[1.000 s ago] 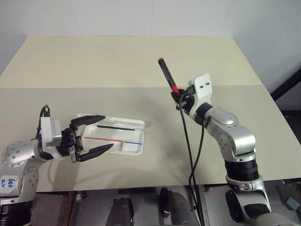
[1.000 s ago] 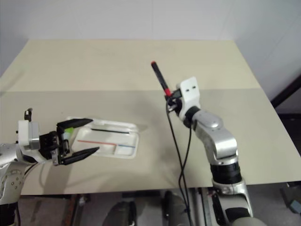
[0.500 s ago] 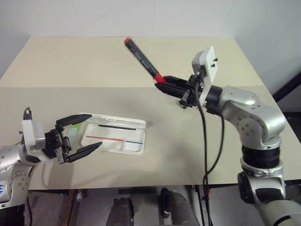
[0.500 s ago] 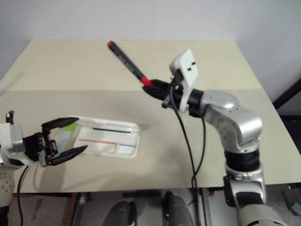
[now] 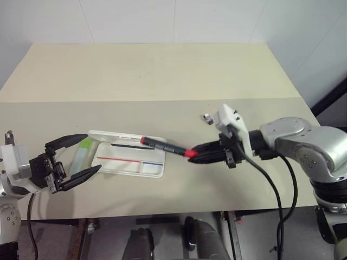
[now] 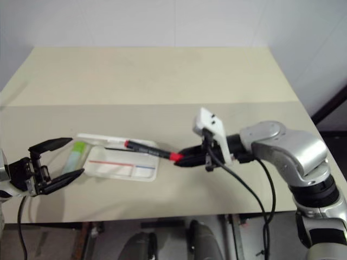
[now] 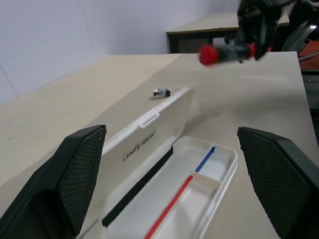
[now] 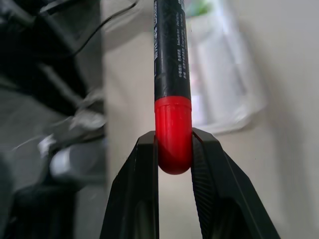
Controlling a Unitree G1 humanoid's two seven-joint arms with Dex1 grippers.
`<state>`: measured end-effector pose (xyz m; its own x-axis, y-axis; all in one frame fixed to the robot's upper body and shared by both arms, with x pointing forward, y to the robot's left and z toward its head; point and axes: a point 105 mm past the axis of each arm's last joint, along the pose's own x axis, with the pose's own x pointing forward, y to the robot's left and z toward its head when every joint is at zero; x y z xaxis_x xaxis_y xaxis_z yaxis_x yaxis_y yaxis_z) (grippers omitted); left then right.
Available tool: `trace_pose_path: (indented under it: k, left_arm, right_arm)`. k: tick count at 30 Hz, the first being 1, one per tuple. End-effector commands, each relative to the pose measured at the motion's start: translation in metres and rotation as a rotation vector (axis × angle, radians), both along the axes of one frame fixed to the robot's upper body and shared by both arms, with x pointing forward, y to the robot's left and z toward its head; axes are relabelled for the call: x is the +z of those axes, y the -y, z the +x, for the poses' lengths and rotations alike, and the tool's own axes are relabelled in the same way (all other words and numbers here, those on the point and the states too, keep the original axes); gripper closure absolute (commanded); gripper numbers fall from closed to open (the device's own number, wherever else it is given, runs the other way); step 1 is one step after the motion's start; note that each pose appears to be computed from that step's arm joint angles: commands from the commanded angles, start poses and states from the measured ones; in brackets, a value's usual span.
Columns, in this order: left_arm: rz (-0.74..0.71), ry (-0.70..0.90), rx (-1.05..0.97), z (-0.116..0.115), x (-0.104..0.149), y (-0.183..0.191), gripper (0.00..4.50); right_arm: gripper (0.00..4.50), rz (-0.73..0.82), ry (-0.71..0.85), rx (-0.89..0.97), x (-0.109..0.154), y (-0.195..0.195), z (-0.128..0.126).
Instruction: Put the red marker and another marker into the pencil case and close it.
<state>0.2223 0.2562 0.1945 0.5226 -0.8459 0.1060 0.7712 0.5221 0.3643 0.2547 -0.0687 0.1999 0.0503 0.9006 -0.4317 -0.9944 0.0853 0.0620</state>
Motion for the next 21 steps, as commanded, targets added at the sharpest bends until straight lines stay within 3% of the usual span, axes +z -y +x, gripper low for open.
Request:
trace_pose_path:
  k: [1,8,21]
  left_arm:
    - [0.010,0.027,0.011,-0.009,0.006,-0.007,0.00]
    - [0.033,0.029,0.054,-0.012,0.003,-0.020,0.00]
    - [0.050,0.056,0.090,-0.009,0.008,-0.029,0.00]
  right_arm:
    - [3.96,-0.023,0.021,0.052,-0.004,-0.010,-0.006]
    - [3.96,-0.102,0.109,0.036,-0.031,-0.044,0.021]
    - [3.96,-0.099,0.282,0.038,-0.033,-0.095,0.040]
